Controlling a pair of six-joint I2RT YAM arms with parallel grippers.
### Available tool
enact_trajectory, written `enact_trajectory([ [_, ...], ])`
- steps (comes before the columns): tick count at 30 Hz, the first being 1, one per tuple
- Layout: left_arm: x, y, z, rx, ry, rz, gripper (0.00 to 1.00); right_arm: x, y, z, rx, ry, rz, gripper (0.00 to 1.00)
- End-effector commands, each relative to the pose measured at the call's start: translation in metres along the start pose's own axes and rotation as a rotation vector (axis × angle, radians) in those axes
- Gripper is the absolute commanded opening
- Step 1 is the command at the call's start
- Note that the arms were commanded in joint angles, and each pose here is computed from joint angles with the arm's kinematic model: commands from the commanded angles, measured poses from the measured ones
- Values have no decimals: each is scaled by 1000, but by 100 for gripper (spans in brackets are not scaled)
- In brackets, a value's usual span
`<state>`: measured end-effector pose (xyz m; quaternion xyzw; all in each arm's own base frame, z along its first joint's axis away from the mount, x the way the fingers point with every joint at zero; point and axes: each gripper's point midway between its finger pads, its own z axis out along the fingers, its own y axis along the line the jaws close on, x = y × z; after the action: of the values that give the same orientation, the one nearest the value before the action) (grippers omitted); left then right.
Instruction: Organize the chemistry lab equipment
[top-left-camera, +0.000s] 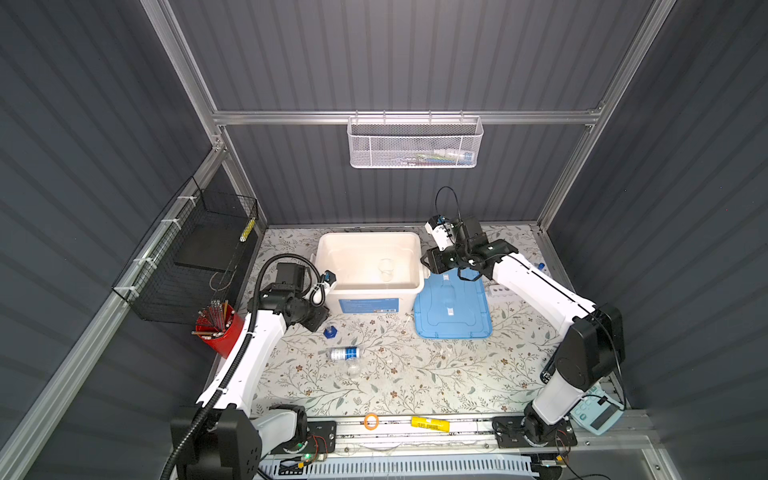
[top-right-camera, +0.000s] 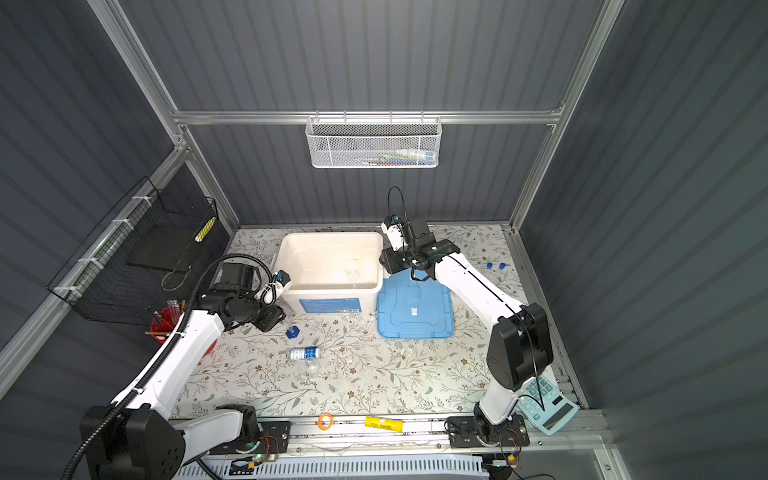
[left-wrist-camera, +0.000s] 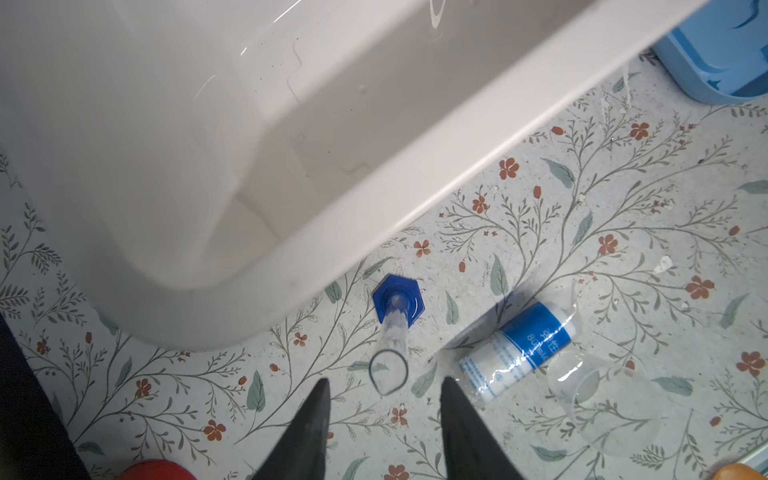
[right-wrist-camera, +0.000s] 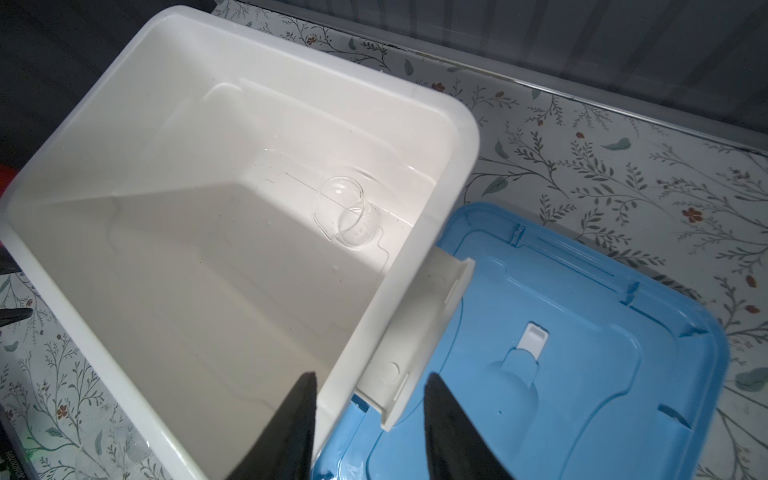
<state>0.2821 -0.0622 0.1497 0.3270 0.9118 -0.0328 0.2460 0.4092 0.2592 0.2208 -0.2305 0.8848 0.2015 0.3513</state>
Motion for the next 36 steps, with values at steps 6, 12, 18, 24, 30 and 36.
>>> enact_trajectory([
  [6, 5, -4, 11, 47, 22, 15, 33, 1, -6, 1, 11, -5, 10, 44],
  [12, 6, -4, 15, 55, 35, 17, 33, 3, -8, 3, 11, -3, 15, 44],
  [18, 6, -5, 19, 69, 44, 15, 32, 4, -10, 4, 11, -2, 20, 44],
  [24, 4, -4, 23, 82, 47, 16, 30, 5, -12, 6, 12, 1, 26, 44],
  [30, 6, -4, 22, 77, 62, 19, 29, 5, -15, 6, 14, 3, 31, 44],
  [36, 10, -3, 21, 64, 70, 20, 27, 4, -14, 8, 3, 0, 33, 44],
])
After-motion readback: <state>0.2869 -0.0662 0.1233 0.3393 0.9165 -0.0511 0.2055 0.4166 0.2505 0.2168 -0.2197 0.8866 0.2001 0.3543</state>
